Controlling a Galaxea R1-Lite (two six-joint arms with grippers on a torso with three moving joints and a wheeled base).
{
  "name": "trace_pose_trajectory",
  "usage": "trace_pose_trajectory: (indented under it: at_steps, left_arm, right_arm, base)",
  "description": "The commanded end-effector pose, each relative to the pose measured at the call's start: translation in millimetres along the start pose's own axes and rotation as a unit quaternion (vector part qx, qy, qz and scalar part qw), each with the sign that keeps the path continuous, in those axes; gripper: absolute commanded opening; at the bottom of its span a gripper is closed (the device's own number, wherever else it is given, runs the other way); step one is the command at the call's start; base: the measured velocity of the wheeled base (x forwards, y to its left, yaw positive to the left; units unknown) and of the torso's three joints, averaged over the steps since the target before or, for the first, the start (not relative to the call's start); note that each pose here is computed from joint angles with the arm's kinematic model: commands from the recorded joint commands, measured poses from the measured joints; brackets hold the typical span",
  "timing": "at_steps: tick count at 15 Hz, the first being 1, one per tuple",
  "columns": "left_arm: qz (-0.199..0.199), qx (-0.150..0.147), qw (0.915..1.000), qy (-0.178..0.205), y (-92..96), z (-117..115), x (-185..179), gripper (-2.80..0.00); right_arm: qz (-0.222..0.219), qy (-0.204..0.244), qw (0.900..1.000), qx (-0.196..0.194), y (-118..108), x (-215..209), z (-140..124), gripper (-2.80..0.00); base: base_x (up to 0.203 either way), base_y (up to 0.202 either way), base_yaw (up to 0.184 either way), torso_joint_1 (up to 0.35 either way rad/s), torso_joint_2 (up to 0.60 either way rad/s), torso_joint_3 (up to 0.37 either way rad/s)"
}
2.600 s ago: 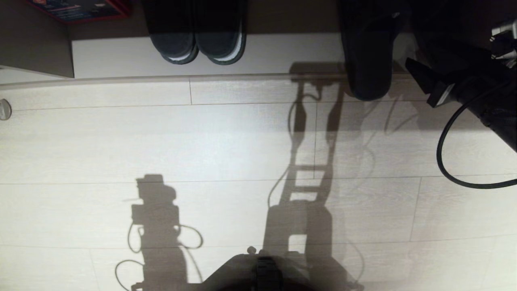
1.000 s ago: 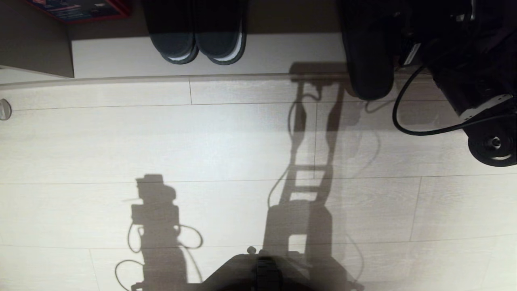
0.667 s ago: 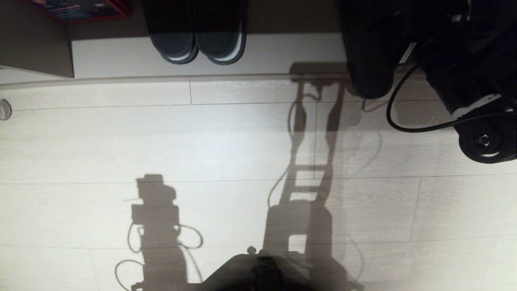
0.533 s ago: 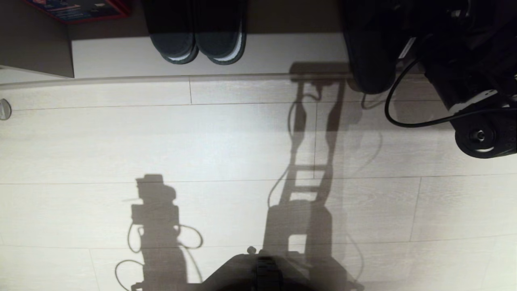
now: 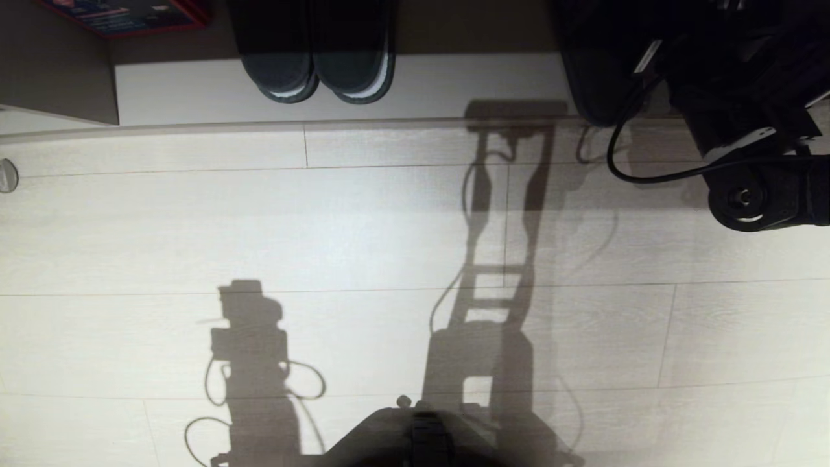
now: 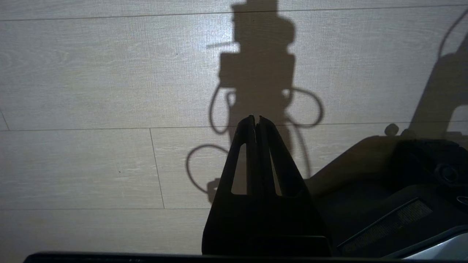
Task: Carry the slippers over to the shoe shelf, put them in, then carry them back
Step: Pick up the slippers in the shoe cabinet
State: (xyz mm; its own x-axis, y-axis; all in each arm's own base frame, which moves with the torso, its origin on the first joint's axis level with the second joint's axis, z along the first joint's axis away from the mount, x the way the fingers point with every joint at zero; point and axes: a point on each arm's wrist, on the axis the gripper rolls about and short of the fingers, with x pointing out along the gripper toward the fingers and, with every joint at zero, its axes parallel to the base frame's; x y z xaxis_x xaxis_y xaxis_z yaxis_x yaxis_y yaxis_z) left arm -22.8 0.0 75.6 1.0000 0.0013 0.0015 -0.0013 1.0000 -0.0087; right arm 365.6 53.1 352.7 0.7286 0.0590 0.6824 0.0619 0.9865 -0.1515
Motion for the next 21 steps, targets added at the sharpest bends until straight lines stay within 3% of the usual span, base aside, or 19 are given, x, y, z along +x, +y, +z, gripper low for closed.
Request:
trace_pose_trajectory:
  at_steps: [1,7,11,17,21]
  left_arm:
    - [0.0,0.0,1.0,0.0,0.0,-0.2,0.1,-2.8]
    - [0.0,0.0,1.0,0.0,0.0,0.0,0.0,-2.8]
    - [0.0,0.0,1.0,0.0,0.0,0.0,0.0,-2.8]
    - [0.0,0.0,1.0,0.0,0.0,0.0,0.0,-2.8]
    - [0.0,0.0,1.0,0.0,0.0,0.0,0.0,-2.8]
  right_arm:
    - [0.002,0.0,1.0,0.001,3.1,4.1,-10.6,0.0]
    - [0.001,-0.02,1.0,0.01,5.6,7.4,-16.9,0.0]
    - [0.001,-0.024,1.0,0.011,2.3,3.7,-3.1,0.0]
    - [0.034,0.043,0.998,0.007,1.6,-30.3,-2.1,0.0]
    - [0.033,0.039,0.999,0.008,-0.4,-30.8,5.5,0.0]
  base:
    - [0.0,0.0,0.0,0.0,0.0,0.0]
    - [0.0,0.0,0.0,0.0,0.0,0.0]
    - [0.0,0.0,0.0,0.0,0.0,0.0]
    - [0.0,0.0,0.0,0.0,0.0,0.0]
    - [0.0,0.0,0.0,0.0,0.0,0.0]
